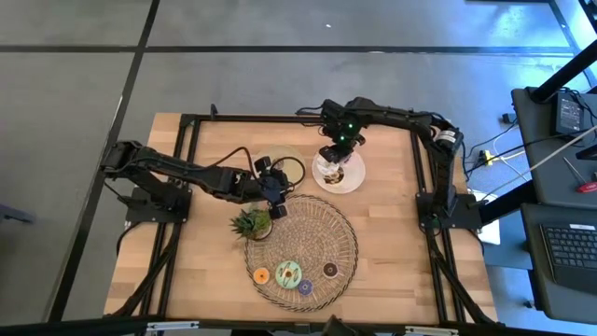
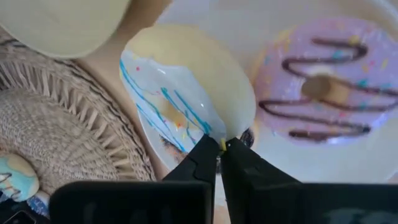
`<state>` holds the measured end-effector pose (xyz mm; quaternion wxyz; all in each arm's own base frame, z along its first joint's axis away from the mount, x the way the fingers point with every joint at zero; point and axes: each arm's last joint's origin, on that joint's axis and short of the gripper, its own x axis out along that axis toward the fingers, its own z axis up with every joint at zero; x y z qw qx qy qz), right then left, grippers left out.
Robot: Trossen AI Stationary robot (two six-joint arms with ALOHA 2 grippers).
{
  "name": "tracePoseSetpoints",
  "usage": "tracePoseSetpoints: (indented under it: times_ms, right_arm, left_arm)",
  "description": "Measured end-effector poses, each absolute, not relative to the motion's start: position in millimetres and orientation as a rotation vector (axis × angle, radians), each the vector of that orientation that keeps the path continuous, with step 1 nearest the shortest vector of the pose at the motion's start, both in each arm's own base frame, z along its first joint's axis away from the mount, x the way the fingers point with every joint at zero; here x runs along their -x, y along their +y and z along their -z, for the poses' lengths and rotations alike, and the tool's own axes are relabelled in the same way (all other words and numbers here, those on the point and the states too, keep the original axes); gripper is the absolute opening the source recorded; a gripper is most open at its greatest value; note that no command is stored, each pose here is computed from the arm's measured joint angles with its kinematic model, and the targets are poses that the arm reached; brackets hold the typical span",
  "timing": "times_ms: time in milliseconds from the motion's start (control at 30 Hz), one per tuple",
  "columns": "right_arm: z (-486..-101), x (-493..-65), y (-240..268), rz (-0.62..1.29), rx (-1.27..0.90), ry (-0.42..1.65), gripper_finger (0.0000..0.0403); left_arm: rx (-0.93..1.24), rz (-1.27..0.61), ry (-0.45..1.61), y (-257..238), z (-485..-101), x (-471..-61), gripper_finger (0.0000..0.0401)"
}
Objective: Pick & Place donuts
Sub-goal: Put the large white donut on the white plate
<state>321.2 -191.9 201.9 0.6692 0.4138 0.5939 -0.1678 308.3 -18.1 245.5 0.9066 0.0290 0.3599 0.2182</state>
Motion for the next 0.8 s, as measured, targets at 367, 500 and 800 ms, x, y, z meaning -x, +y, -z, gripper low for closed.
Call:
tracePoseSetpoints:
  times_ms: [367,500,800]
  right_arm:
    - [-202.0,-321.1,-191.5,0.359,-0.922,1.341,0.0019]
    - [-202.0,-320.7,-191.4,0.356,-0.918,1.345,0.0019]
    - [-202.0,-316.6,-196.8,0.366,-0.932,1.344,0.002]
  left_arm:
    - [-0.062,-0.45,0.745,-18.1,-245.4,-308.2,0.0166]
    - [-0.062,-0.45,0.745,-18.1,-245.4,-308.1,0.0168]
    - [-0.062,-0.45,0.745,-18.1,-245.4,-308.1,0.0165]
